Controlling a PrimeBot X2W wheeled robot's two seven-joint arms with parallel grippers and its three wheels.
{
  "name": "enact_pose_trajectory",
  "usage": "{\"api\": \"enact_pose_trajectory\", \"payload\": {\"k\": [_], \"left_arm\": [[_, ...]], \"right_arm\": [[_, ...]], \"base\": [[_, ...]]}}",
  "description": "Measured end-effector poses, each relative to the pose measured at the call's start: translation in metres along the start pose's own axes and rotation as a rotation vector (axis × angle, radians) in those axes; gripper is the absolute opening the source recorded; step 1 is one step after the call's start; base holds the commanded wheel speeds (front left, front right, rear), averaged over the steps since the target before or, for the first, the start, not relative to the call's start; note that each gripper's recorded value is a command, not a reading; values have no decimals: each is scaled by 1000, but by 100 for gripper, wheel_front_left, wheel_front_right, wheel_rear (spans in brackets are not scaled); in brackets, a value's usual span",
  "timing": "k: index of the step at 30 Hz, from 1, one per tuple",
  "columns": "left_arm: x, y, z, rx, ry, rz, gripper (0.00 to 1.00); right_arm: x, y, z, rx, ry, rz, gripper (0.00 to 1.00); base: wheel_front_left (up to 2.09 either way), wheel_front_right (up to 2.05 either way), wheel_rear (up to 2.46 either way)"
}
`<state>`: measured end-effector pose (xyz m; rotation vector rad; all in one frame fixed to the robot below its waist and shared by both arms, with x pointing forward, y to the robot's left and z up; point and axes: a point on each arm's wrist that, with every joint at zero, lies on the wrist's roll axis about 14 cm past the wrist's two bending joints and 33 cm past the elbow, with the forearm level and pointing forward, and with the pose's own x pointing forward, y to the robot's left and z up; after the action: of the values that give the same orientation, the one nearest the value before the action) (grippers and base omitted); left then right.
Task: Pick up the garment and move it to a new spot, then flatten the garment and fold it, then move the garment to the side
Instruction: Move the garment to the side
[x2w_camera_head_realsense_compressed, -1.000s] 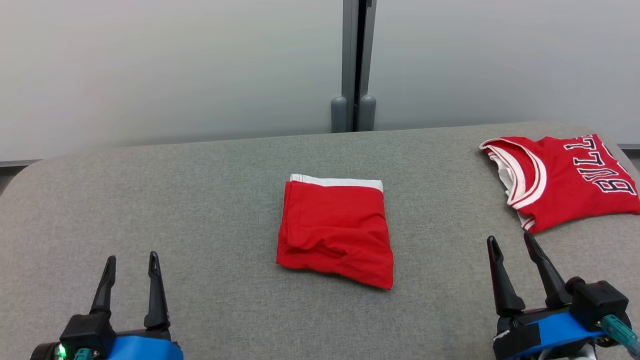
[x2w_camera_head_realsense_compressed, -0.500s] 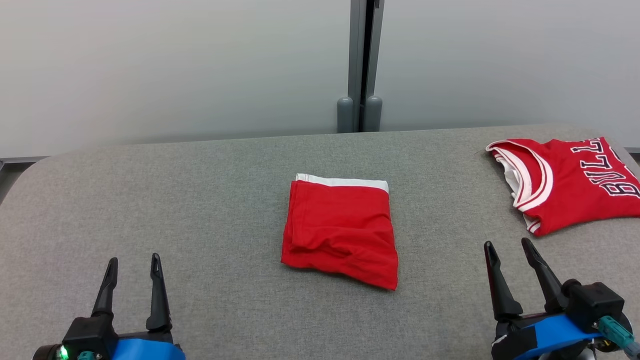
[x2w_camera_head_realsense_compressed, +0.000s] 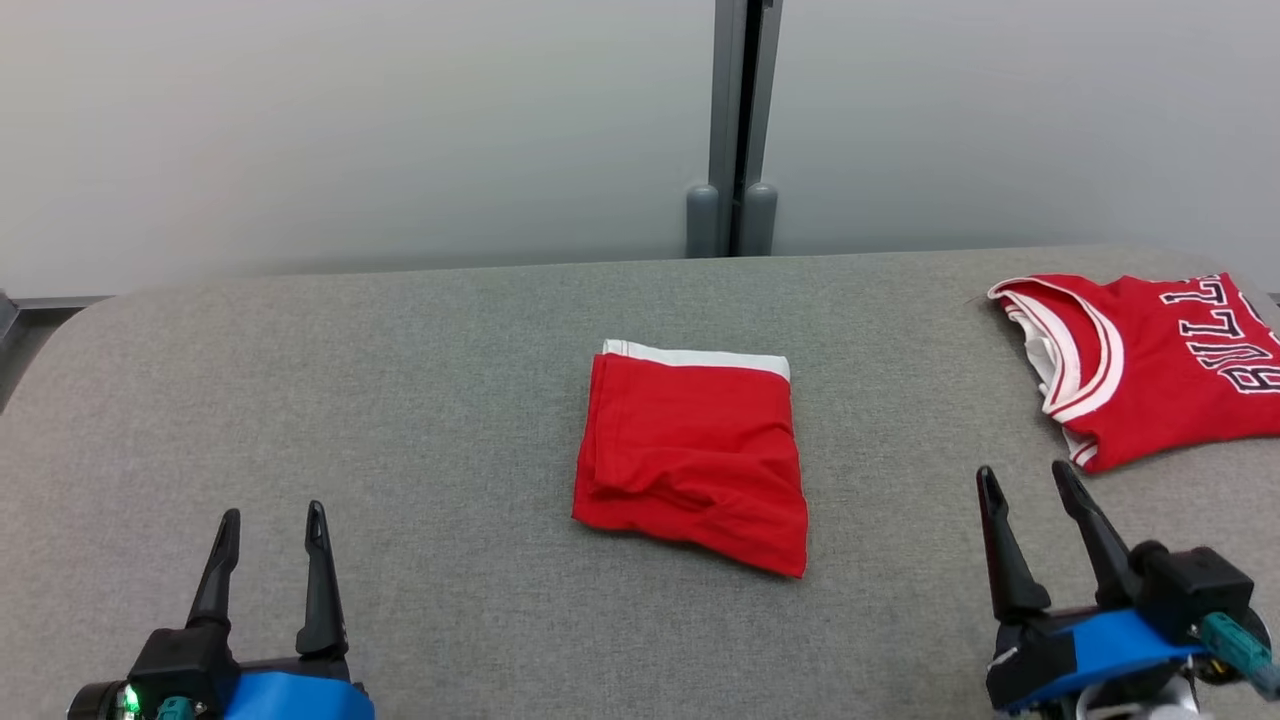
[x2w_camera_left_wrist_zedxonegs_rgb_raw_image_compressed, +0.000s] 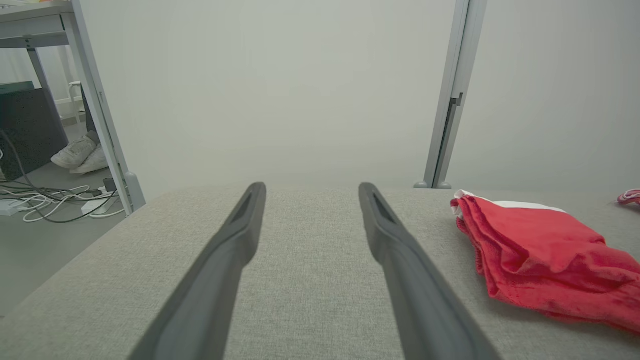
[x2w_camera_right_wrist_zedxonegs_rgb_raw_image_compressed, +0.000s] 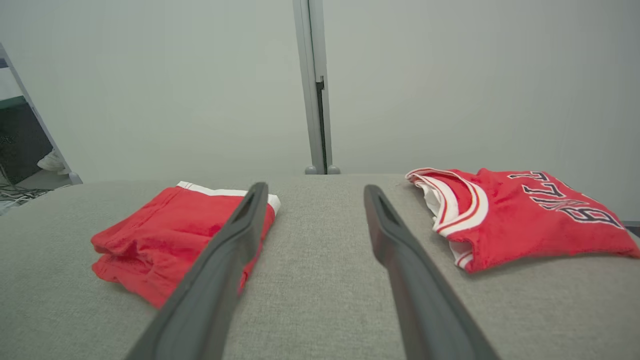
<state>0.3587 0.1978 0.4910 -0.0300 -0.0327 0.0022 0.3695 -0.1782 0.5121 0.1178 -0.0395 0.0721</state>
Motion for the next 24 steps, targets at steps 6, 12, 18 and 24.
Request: {"api": "enact_pose_trajectory", "payload": {"k": [6, 12, 18, 24], "left_arm": [[8, 4, 1, -2, -4, 10, 100], [13, 12, -4, -8, 13, 32, 100], [13, 21, -11, -20, 32, 67, 100], [13, 29, -17, -27, 50, 98, 100]], "right_arm": [[42, 24, 26, -28, -75, 84, 100], [91, 53, 34, -45, -76, 174, 100], [122, 63, -8, -72, 80, 206, 100], [131, 65, -67, -73, 266, 212, 100]], "base": [[0, 0, 0], [0, 0, 0], [0, 0, 0], [0, 0, 0]]}}
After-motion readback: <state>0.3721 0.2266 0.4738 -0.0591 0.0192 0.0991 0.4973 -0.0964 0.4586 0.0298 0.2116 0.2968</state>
